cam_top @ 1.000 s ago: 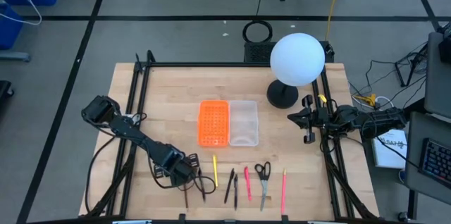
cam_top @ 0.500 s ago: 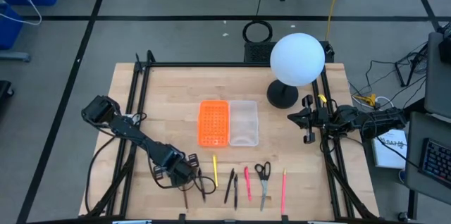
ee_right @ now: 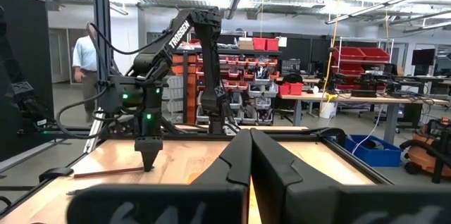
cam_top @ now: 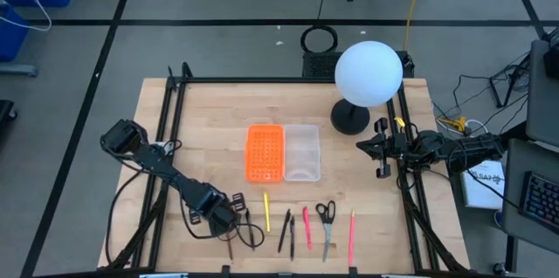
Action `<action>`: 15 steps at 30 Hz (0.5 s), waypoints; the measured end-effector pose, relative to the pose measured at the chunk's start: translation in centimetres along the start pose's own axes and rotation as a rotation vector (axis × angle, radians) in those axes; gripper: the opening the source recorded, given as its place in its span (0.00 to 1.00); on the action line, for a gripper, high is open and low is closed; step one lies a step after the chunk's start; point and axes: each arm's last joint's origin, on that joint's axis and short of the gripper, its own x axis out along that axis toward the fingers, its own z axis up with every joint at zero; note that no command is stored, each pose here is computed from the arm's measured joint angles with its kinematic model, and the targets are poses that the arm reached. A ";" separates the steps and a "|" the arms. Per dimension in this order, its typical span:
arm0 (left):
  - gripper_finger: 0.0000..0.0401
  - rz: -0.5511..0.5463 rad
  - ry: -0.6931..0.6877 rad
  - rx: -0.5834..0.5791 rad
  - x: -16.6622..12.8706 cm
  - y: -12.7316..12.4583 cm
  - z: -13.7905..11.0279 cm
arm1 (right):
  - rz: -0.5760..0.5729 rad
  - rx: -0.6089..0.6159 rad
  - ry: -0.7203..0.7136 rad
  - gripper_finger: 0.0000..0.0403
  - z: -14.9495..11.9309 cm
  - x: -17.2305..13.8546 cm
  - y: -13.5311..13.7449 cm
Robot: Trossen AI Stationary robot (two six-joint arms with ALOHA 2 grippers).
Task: Pick & place school supplies into a supply box
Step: Put the brown pencil into the orange supply box
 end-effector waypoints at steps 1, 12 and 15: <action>0.12 0.007 -0.002 0.002 -0.2 0.0 0.0 | 0.000 0.002 0.000 0.00 0.0 0.0 0.0; 0.07 0.164 -0.040 -0.009 -3.9 -0.1 -0.4 | 0.000 0.025 0.009 0.00 -0.1 0.0 0.0; 0.10 0.206 -0.056 -0.006 -5.0 -0.1 -0.6 | 0.001 0.024 0.013 0.00 -0.1 0.1 0.0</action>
